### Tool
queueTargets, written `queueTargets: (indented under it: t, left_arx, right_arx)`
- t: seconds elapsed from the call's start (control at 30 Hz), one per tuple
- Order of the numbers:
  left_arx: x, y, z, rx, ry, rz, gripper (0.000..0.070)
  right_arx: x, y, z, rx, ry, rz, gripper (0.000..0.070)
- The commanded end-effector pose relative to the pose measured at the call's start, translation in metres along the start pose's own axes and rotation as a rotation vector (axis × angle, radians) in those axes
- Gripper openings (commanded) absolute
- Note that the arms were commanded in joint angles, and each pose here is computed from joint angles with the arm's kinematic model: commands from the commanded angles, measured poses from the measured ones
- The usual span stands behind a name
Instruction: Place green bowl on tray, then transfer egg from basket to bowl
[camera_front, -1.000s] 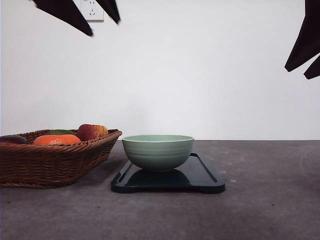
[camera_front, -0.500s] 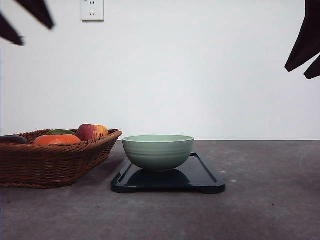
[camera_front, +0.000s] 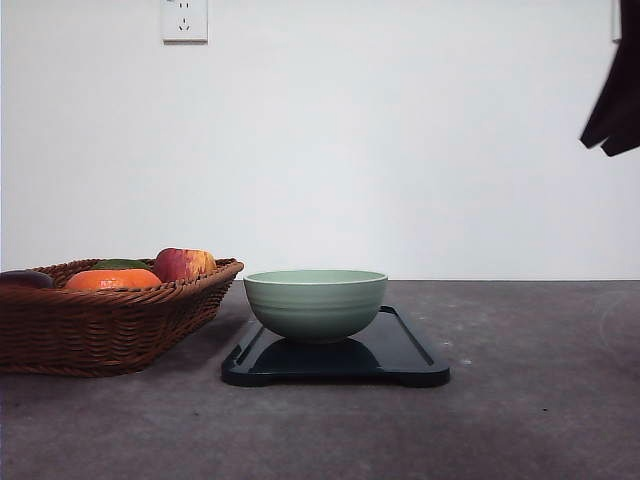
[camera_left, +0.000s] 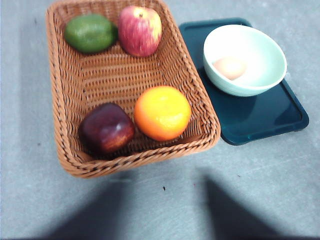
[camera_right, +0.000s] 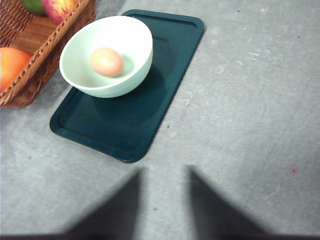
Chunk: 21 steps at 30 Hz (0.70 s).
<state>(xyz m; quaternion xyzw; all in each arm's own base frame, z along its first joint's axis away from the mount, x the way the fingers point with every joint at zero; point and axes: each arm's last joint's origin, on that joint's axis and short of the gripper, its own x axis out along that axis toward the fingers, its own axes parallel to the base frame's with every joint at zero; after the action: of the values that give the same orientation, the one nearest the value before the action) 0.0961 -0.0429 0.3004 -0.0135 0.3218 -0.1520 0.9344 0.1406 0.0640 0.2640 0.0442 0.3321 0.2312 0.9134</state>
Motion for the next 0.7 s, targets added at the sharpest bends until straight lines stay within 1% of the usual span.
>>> queueTargets:
  t: [0.0,0.1,0.53,0.6,0.67]
  left_arx:
    - [-0.0008,-0.0005,0.0015,-0.009,-0.009,-0.002,0.0000]
    - [-0.0010,-0.0002,0.0002,-0.009,0.002,0.000,0.0000]
    - [-0.0022,-0.0003,0.0009,-0.010,-0.014,-0.003,0.0000]
    - [-0.0023,0.0007,0.0011,0.036,-0.021,0.014,0.0000]
    - [0.0015,0.0038,-0.0014,0.057,-0.054,0.037,0.0000]
  right_arx:
    - [-0.0005,0.0014,0.0019,-0.012,-0.004,0.009,0.0013]
    - [-0.0009,0.0019,0.0006,-0.011,0.009,0.030,0.0013]
    - [-0.0008,0.0020,0.0011,-0.011,0.004,0.030,0.0013]
    - [-0.0008,0.0019,0.0011,-0.011,0.005,0.030,0.0013]
    - [-0.0008,0.0020,0.0011,-0.011,0.004,0.030,0.0013]
